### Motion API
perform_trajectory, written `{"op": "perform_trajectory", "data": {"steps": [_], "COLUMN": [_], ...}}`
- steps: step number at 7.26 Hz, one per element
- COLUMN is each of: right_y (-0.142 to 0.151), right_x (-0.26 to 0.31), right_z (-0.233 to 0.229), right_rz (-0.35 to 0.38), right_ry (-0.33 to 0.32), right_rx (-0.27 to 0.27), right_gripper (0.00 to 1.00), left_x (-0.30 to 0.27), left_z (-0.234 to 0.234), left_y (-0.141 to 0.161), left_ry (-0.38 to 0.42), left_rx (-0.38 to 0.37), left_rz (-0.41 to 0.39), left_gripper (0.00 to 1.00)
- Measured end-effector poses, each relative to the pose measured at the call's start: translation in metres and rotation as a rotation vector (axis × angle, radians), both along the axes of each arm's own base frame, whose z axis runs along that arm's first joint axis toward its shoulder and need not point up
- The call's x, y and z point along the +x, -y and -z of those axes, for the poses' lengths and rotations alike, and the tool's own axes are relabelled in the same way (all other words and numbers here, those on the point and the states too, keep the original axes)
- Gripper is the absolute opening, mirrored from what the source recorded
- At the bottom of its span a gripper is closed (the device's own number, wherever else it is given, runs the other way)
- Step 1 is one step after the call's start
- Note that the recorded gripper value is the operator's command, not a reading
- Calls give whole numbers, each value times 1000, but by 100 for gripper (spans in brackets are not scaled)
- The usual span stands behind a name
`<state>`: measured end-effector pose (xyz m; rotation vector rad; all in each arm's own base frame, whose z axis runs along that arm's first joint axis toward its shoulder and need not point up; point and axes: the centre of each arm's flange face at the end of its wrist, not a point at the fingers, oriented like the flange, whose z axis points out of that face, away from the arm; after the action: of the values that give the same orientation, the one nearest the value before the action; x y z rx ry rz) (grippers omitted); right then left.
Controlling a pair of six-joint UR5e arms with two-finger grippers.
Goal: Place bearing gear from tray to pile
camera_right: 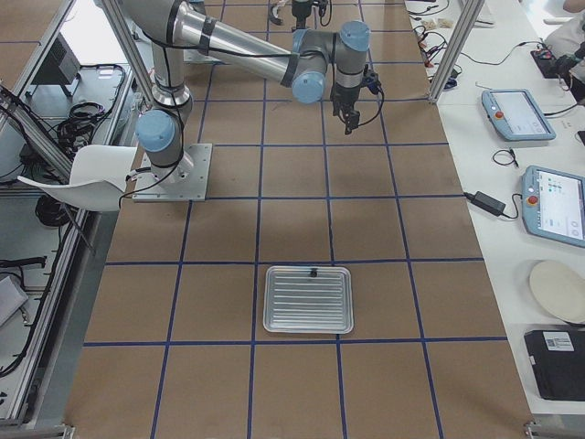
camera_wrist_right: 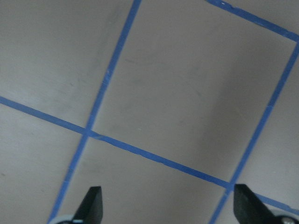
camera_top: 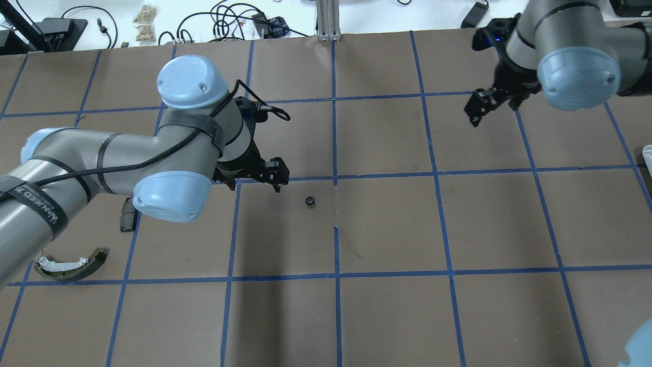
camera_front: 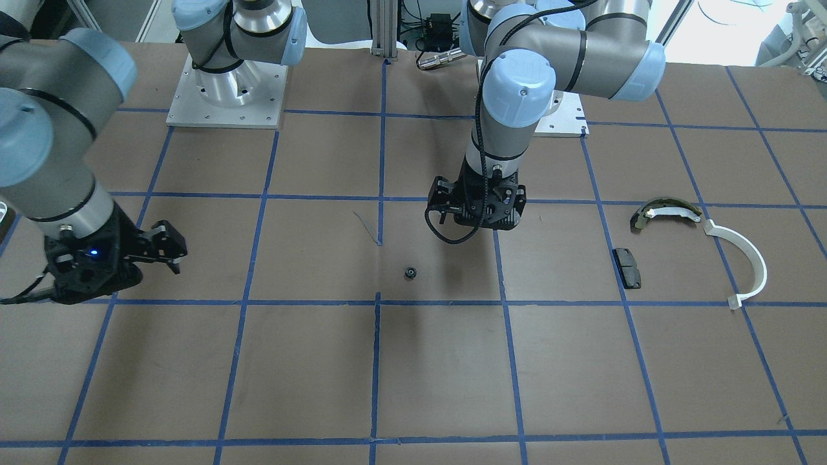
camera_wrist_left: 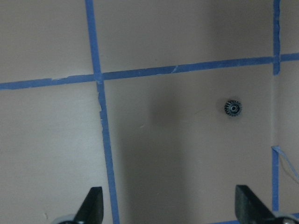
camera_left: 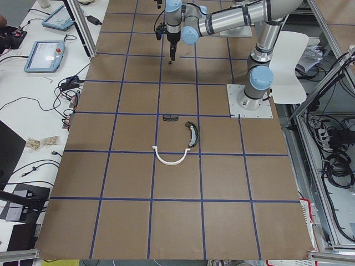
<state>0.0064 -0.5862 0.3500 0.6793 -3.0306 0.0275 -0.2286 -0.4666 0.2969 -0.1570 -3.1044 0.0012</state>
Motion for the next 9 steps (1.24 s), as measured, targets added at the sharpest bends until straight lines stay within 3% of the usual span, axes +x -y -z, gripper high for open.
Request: {"op": "perform_trajectory", "data": {"steps": [3,5,7,8,9], "right_y": [-18,-42,-48,-53,-61], "right_x": [-159,-258,-328,-351,-370], "right_z": [2,34,77,97,113], "right_rz": [-249,-415,-623,-725,-802], "right_ry": [-20,6,-30,-52,-58], "right_rx": [20,59,51,79,122], "right_gripper": [100,100,100,100,100], "left_x": [-42,-54,-58,-59,-61], "left_z": [49,78,103,114,123], "left_y": [4,13,21,25,29], "left_ry": [-21,-27,-25,-27,-32], "left_rx": [-7,-25,-31,-41,-53], "left_rz": [28,32,35,31,24], "left_gripper": [100,100,100,96,72]}}
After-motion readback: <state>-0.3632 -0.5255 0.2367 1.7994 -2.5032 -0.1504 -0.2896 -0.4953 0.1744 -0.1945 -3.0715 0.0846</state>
